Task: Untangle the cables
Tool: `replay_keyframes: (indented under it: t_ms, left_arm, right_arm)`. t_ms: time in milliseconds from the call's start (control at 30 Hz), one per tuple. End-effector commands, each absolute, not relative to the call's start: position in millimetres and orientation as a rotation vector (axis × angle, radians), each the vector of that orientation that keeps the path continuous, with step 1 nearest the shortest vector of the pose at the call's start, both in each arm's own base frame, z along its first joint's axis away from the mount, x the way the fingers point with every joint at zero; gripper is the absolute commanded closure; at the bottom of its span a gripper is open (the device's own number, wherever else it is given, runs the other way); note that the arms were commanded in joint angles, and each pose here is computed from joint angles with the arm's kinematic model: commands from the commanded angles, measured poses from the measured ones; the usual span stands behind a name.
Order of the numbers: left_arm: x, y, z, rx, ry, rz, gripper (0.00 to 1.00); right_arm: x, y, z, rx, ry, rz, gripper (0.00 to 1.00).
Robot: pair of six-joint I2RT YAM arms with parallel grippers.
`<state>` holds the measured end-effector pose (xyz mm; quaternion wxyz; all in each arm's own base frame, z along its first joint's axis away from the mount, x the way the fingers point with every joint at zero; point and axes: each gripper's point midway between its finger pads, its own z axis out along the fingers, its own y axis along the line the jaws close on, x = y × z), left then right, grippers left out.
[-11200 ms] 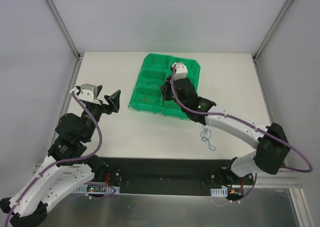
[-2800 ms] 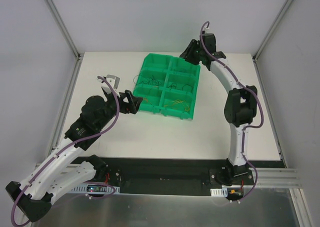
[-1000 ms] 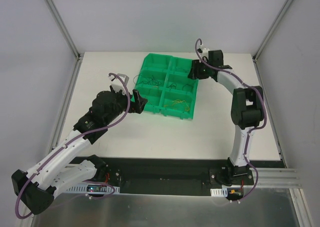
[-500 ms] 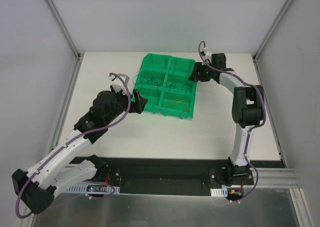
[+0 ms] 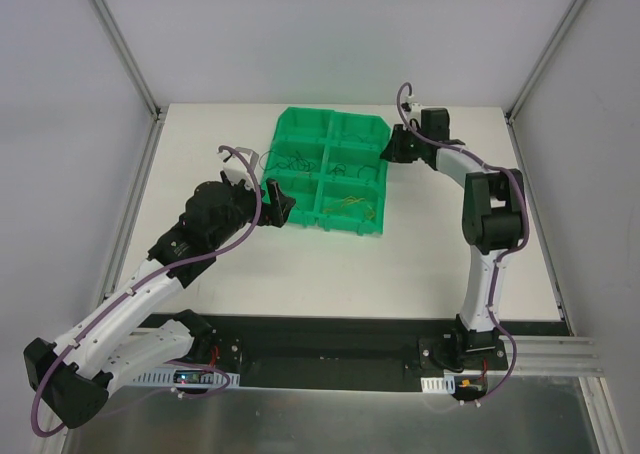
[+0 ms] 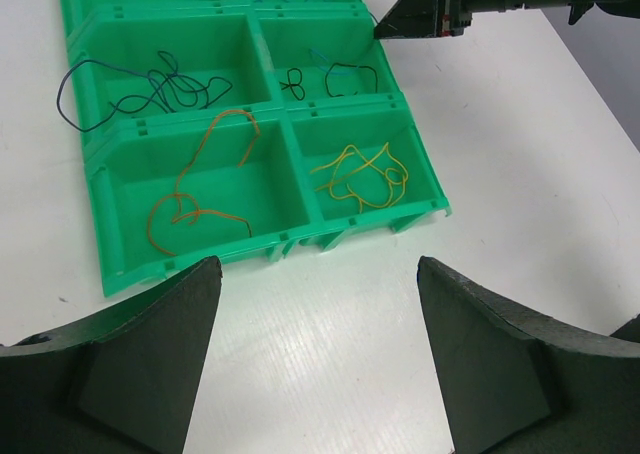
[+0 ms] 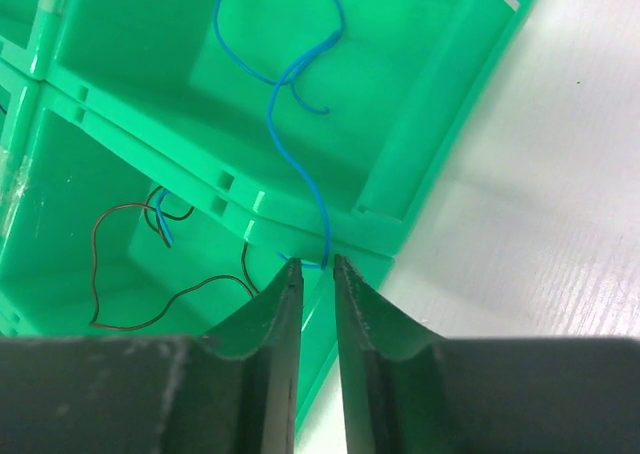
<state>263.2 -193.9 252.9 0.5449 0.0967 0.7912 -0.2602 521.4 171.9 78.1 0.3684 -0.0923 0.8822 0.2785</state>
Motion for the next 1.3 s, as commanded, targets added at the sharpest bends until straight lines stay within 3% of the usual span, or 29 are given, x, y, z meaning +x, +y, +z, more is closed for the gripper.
replay_keyframes:
  t_ms: [0, 233, 1000, 1033, 1100, 1133, 1267]
  left_arm:
    - [263.7, -197.3, 276.0, 0.226, 1.809, -0.664, 0.21]
    - [263.0, -197.3, 276.9, 0.224, 1.806, -0.668, 0.22]
    - [261.0, -195.1, 281.7, 0.222, 1.790, -0.668, 0.21]
    - [261.2, -194.3, 283.0, 0.218, 1.785, -0.666, 0.21]
    - [261.5, -193.7, 282.6, 0.217, 1.786, -0.662, 0.22]
    - [261.2, -193.5, 283.9, 0.216, 1.782, -0.663, 0.22]
    - [260.0, -195.0, 284.0, 0.223, 1.783, -0.674, 0.21]
  right_arm:
    - [529.1, 176.3, 98.9, -0.239, 2.200, 0.630, 0.84]
    - [533.6, 177.4, 109.9, -0.245, 2.157, 0.532, 0.95]
    - [545.9, 202.5, 177.6, -0.127, 1.987, 0.699, 1.00]
    - [546.2, 201.1, 176.9, -0.117, 1.996, 0.686, 0.90]
    - [544.8, 195.7, 172.8, -0.110, 2.013, 0.660, 0.59]
    - [542.7, 195.3, 168.5, -0.120, 2.022, 0.661, 0.51]
    - [539.7, 196.7, 150.3, -0.163, 2.055, 0.732, 0.41]
